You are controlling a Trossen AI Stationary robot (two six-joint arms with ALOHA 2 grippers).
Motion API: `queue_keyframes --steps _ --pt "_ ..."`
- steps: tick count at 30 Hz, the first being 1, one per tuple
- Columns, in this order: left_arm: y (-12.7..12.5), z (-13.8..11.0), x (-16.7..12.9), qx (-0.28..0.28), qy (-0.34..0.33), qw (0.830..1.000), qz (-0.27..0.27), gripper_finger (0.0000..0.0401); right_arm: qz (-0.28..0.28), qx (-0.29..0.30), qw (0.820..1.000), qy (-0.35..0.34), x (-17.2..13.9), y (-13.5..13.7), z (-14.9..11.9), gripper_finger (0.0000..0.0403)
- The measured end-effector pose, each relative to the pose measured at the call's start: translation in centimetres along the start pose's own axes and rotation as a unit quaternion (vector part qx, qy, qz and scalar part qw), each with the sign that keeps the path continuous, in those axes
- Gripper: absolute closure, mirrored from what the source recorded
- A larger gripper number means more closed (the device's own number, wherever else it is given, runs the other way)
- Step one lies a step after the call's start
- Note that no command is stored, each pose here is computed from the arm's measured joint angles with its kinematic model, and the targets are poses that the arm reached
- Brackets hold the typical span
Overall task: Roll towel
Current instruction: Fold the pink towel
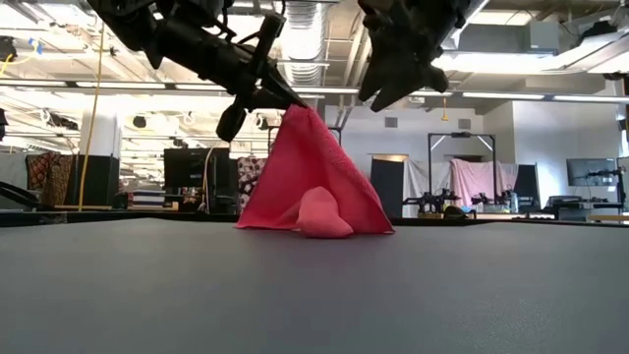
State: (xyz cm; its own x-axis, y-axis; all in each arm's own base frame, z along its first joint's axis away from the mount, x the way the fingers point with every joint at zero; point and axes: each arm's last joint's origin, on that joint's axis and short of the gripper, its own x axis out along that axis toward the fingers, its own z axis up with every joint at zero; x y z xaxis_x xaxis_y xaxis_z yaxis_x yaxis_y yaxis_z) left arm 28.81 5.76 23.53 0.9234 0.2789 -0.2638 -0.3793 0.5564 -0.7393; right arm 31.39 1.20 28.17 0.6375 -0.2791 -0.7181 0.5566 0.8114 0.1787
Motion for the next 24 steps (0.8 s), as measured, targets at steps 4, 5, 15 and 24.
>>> queue_keyframes --steps 4,5,15,24 --pt "-0.1 0.5 0.0 -0.003 -0.017 1.0 -0.014 0.0401 -0.01 -0.034 0.999 -0.032 1.3 -0.1 -1.4 0.0201" --pt "-0.2 0.6 0.0 -0.004 -0.019 1.0 -0.016 0.0401 -0.019 -0.039 0.999 -0.031 1.6 -0.3 -2.0 0.0199" --pt "-0.3 0.7 0.0 -0.013 -0.018 0.999 -0.033 0.0401 -0.052 -0.055 0.996 -0.048 3.7 -1.7 -4.8 0.0203" --pt "-0.4 0.9 0.0 -0.019 -0.028 0.999 -0.037 0.0401 -0.05 -0.072 0.995 -0.045 4.0 -1.9 -5.6 0.0203"
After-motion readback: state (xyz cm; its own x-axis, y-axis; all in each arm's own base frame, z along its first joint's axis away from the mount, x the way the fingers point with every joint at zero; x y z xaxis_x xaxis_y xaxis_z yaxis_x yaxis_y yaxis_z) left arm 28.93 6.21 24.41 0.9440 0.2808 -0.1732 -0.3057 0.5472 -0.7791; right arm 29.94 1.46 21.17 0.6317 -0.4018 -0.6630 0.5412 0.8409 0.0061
